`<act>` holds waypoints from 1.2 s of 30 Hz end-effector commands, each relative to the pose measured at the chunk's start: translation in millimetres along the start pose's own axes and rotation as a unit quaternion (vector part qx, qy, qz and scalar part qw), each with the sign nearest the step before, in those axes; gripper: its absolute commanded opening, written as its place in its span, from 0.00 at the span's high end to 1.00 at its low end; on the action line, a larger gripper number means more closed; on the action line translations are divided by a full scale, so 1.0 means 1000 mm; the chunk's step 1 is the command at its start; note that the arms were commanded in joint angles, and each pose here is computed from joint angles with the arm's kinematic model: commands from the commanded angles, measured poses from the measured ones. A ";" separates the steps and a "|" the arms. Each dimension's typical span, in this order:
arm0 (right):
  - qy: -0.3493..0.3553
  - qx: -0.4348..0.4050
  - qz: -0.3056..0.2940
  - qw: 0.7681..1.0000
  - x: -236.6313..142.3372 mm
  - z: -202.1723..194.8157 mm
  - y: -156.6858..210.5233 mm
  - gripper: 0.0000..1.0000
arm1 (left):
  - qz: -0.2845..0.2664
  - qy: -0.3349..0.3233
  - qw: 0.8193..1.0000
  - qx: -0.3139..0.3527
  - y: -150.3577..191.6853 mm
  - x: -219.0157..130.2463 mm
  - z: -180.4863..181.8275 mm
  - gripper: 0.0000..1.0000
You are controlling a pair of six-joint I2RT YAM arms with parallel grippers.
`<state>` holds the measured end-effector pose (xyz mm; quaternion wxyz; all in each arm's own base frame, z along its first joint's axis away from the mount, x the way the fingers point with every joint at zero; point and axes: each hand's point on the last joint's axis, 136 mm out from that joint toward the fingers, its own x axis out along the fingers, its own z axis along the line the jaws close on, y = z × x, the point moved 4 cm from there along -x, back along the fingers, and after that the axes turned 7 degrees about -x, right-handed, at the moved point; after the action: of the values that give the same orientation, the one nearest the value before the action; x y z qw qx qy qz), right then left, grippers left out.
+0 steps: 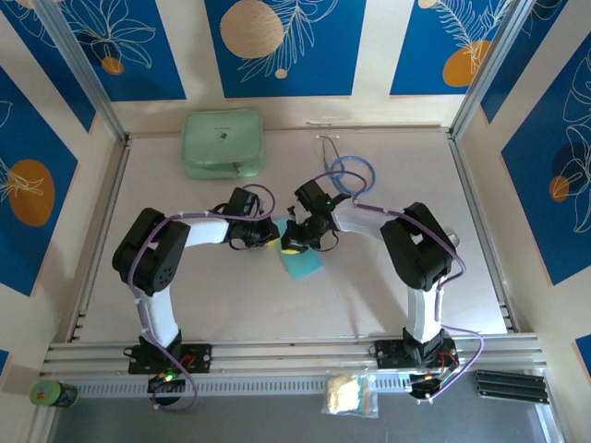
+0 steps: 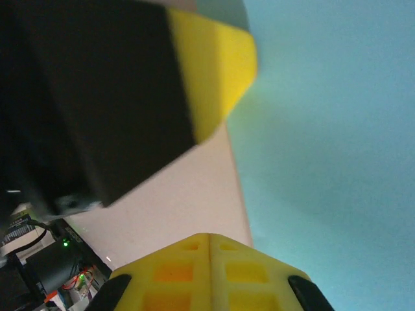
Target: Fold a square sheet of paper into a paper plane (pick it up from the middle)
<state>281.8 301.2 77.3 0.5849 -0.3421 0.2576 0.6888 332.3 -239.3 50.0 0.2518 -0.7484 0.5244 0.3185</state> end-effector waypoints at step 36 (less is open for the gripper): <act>0.026 0.023 0.089 0.995 0.006 -0.041 0.099 1.00 | 0.013 -0.020 0.999 -0.041 0.009 0.010 0.024 0.93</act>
<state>213.6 269.2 46.2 0.5435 -0.3343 0.2841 0.7157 331.1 -241.7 48.5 0.2196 -0.7634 0.5198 0.3144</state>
